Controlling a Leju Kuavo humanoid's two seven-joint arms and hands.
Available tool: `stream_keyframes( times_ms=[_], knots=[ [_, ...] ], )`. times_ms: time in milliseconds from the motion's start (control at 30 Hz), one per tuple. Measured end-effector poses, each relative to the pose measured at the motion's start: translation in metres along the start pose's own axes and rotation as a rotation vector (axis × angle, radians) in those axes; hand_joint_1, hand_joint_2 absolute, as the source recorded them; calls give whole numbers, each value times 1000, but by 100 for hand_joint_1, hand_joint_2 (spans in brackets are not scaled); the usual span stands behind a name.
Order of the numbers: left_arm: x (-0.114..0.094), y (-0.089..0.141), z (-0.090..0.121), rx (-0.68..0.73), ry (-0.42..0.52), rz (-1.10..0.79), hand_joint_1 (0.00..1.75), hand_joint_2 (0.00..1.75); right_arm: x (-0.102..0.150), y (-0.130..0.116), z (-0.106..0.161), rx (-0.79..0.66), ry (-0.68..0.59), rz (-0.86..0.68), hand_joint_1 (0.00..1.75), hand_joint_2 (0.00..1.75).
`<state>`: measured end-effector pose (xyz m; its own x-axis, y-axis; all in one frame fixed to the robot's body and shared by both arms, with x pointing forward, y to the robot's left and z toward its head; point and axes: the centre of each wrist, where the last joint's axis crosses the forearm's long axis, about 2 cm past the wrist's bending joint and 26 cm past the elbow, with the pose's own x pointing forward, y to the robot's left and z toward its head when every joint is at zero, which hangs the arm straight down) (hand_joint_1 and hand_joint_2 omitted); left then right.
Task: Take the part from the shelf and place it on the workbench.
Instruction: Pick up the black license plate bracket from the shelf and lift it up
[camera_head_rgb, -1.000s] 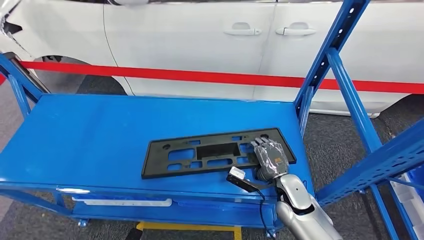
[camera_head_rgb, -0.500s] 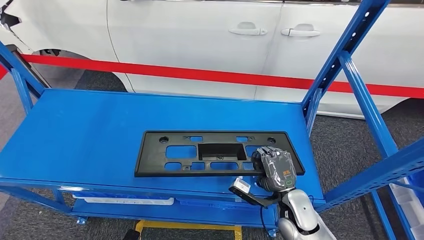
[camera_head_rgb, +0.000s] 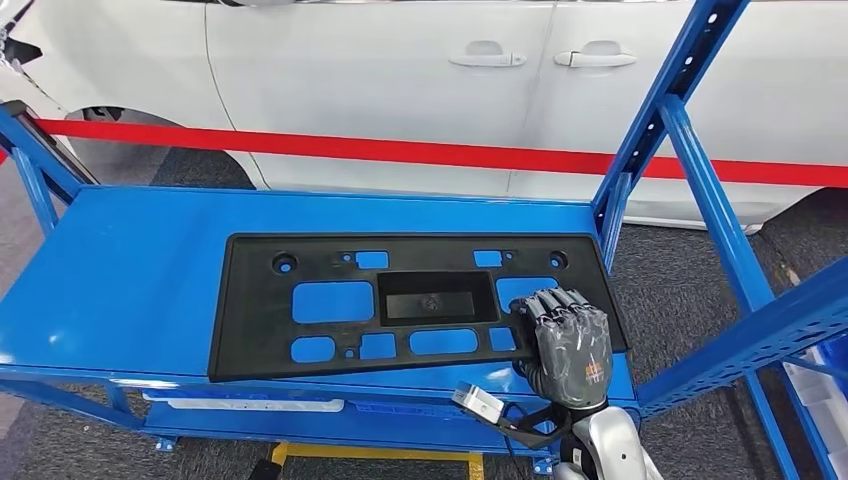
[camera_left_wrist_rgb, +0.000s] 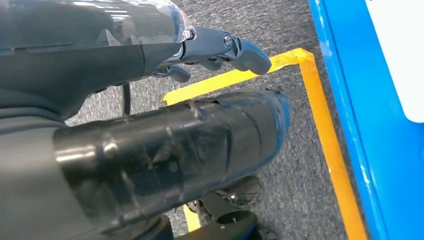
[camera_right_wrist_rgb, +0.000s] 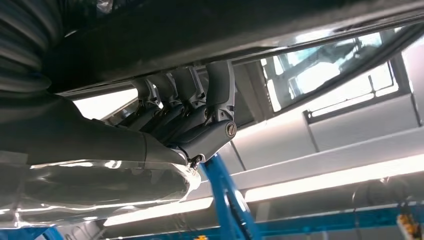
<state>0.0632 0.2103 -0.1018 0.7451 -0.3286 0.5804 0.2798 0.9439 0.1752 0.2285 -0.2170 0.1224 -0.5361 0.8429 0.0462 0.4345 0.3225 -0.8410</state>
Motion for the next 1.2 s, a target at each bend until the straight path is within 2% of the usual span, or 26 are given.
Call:
stream_keyframes(
  times_ms=[200,367,500,733,1200],
  knots=[
    [-1,0,1,1,-6,2,0,0,7,-4,0,-34,-19,30,172,175],
    [-2,1,0,-1,-28,8,0,0,29,-12,-5,-110,-69,47,171,175],
    [-3,1,1,-19,-49,25,0,175,47,-15,-7,-138,-114,36,171,175],
    [-5,1,2,-31,-60,31,0,175,64,-15,-6,-142,-156,18,171,175],
    [-7,1,3,-31,-57,31,0,175,69,-16,-9,-151,-165,4,171,175]
  ],
)
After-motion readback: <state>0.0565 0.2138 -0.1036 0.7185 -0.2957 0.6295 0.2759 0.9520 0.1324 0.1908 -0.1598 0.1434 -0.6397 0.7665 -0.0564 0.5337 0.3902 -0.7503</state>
